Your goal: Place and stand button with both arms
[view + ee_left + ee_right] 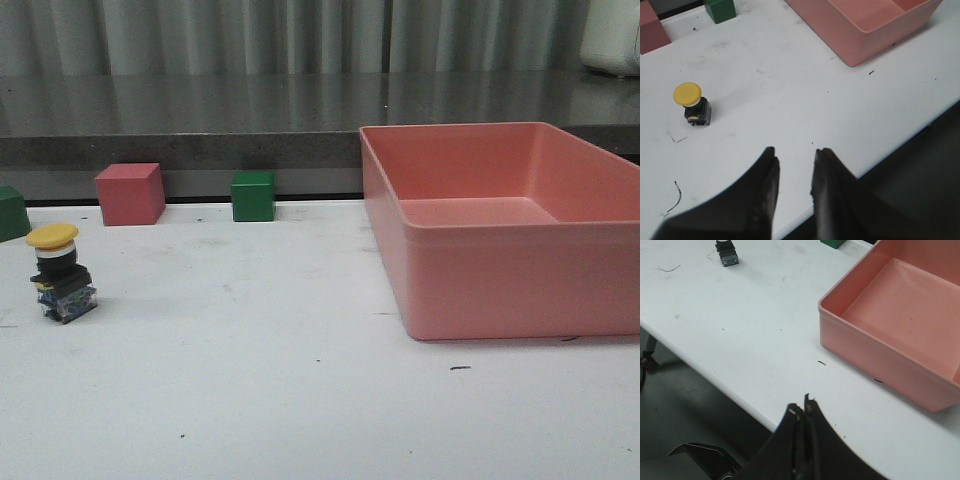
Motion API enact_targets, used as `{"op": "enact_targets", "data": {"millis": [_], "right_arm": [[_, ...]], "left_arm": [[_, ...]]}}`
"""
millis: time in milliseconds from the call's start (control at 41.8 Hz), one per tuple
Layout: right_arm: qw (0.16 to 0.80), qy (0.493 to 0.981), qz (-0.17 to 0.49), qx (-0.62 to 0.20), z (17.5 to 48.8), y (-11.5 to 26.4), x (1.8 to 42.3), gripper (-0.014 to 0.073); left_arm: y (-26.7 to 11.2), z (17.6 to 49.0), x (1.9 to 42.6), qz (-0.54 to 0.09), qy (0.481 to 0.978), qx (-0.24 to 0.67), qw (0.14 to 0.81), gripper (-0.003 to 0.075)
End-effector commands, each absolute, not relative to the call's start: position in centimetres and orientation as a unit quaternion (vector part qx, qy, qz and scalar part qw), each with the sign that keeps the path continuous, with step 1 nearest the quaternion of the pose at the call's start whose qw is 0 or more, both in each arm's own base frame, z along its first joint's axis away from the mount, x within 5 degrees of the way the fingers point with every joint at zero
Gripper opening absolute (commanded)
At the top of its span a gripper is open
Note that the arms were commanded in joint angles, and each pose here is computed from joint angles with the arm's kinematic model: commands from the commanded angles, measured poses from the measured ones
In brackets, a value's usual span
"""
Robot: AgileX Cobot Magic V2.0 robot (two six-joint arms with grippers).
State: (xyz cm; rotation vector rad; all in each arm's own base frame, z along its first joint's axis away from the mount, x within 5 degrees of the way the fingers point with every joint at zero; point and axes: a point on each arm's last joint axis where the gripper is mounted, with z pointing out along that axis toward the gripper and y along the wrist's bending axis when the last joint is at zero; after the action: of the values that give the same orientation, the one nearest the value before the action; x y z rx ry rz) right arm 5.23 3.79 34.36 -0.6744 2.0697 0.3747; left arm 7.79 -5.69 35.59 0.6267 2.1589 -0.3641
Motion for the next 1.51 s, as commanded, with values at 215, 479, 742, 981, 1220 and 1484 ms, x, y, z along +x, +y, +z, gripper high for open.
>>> {"op": "enact_targets", "data": {"millis": [215, 479, 742, 981, 1220, 1484], "right_arm": [[0.487, 0.815, 0.163, -0.268, 35.7, 3.9, 5.4, -0.0068], [0.487, 0.815, 0.163, -0.268, 35.7, 3.9, 5.4, -0.0068], [0.487, 0.815, 0.163, -0.268, 35.6, 3.9, 5.4, -0.0068], [0.487, 0.815, 0.163, -0.268, 35.6, 3.9, 5.4, -0.0068], [0.487, 0.815, 0.163, -0.268, 35.6, 3.9, 5.4, -0.0068], [0.487, 0.815, 0.163, -0.268, 35.6, 3.9, 5.4, -0.0068]], "left_arm": [[-5.8, 37.0, 8.0, -0.152, 0.839, 0.249, 0.459, -0.002], [-5.8, 37.0, 8.0, -0.152, 0.839, 0.249, 0.459, -0.002], [-4.7, 36.5, 7.8, -0.14, 0.829, 0.221, 0.494, -0.002], [-2.1, 33.0, 7.1, -0.11, 0.789, 0.082, 0.599, -0.002], [-0.7, 26.9, 5.9, -0.089, 0.735, -0.012, 0.672, -0.002], [-0.2, 21.4, 5.5, -0.071, 0.686, -0.04, 0.723, -0.002]]}}
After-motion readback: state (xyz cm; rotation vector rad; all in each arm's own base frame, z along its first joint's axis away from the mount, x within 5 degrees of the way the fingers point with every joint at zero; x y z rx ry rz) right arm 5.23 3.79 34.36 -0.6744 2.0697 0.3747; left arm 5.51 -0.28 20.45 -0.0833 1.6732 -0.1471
